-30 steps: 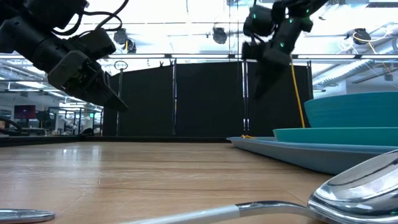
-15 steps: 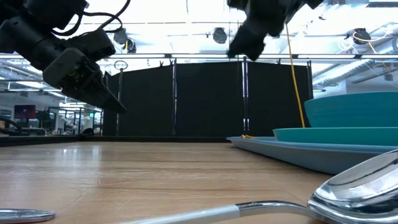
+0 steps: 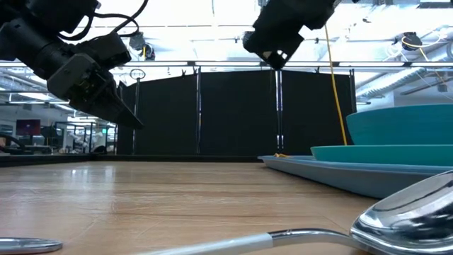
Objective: Set up tray
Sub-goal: Put the orange spoon on the napkin to the left of the blue plate
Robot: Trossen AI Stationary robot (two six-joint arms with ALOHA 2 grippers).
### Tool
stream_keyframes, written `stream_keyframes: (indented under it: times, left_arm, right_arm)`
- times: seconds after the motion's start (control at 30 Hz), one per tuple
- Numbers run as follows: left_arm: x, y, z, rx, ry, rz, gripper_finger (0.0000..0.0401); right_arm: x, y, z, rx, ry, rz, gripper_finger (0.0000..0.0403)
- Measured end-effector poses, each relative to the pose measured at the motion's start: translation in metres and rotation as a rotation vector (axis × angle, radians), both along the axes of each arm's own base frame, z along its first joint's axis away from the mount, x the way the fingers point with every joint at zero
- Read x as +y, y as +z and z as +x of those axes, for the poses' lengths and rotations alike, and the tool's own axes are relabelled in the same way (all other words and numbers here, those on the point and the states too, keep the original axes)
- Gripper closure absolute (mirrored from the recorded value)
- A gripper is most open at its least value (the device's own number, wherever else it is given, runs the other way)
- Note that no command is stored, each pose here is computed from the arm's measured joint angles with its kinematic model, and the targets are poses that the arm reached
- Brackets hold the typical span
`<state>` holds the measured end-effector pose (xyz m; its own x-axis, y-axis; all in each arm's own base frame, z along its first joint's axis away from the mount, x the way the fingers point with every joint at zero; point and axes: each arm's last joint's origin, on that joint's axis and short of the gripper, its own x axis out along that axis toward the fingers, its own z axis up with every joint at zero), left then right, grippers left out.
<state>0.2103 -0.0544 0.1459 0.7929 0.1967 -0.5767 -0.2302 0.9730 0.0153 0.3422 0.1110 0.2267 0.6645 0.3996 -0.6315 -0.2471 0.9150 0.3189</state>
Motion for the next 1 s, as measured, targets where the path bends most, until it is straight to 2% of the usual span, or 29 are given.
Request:
stream_keyframes:
  times: [0.17, 0.3, 0.6, 0.83, 1.0]
  left_arm:
    - [0.0, 0.0, 0.0, -0.003, 0.011, -0.017, 0.0316]
    - [0.0, 0.0, 0.0, -0.002, 0.02, -0.038, 0.0316]
    - [0.0, 0.0, 0.0, -0.009, 0.037, -0.067, 0.0316]
    - [-0.001, 0.0, 0.0, -0.017, 0.029, -0.077, 0.0316]
    - [-0.001, 0.0, 0.0, -0.019, 0.029, -0.077, 0.0316]
  right_arm:
    - [0.026, -0.012, 0.018, 0.112, 0.082, -0.039, 0.0298]
    - [0.035, -0.018, 0.031, 0.161, 0.108, -0.068, 0.0298]
    - [0.03, -0.016, 0.037, 0.142, 0.092, -0.073, 0.0298]
    - [0.024, -0.012, 0.04, 0.057, 0.025, -0.207, 0.0298]
    - [0.016, -0.009, 0.047, 0.006, 0.017, -0.219, 0.0298]
